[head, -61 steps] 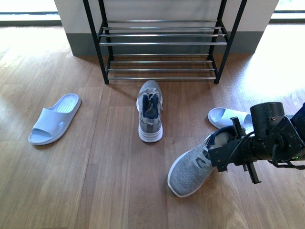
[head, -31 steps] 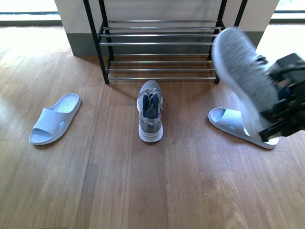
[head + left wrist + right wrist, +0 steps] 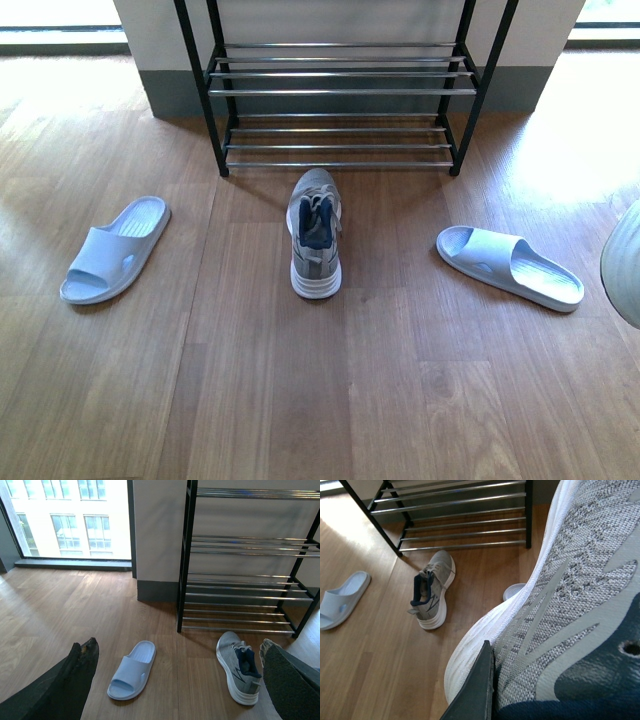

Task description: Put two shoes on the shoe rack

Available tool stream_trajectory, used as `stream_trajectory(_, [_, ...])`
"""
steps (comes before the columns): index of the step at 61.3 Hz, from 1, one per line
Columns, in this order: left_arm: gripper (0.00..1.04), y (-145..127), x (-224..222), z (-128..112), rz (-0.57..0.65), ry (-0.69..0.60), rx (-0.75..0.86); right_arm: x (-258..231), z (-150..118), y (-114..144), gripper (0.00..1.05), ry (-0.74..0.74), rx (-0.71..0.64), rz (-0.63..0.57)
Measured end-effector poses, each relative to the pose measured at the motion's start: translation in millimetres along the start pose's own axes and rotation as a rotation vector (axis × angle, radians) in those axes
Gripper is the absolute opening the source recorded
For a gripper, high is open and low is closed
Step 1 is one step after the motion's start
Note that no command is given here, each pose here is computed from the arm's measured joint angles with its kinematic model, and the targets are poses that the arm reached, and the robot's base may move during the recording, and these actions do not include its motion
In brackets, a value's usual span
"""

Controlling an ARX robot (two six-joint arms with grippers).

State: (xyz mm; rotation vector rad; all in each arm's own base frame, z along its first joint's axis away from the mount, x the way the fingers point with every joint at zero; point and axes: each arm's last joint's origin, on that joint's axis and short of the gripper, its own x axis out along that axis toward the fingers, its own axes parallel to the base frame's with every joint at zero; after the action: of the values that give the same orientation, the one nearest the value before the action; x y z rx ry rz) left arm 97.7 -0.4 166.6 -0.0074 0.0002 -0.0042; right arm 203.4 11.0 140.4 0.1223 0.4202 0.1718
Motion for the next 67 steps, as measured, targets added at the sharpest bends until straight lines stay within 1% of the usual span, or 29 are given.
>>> stream_trajectory(67, [0.95, 0.1, 0.0, -0.1, 0.002, 0.000, 0.000, -0.2, -1.3, 0.1, 0.01, 0.005, 0.001, 0.005])
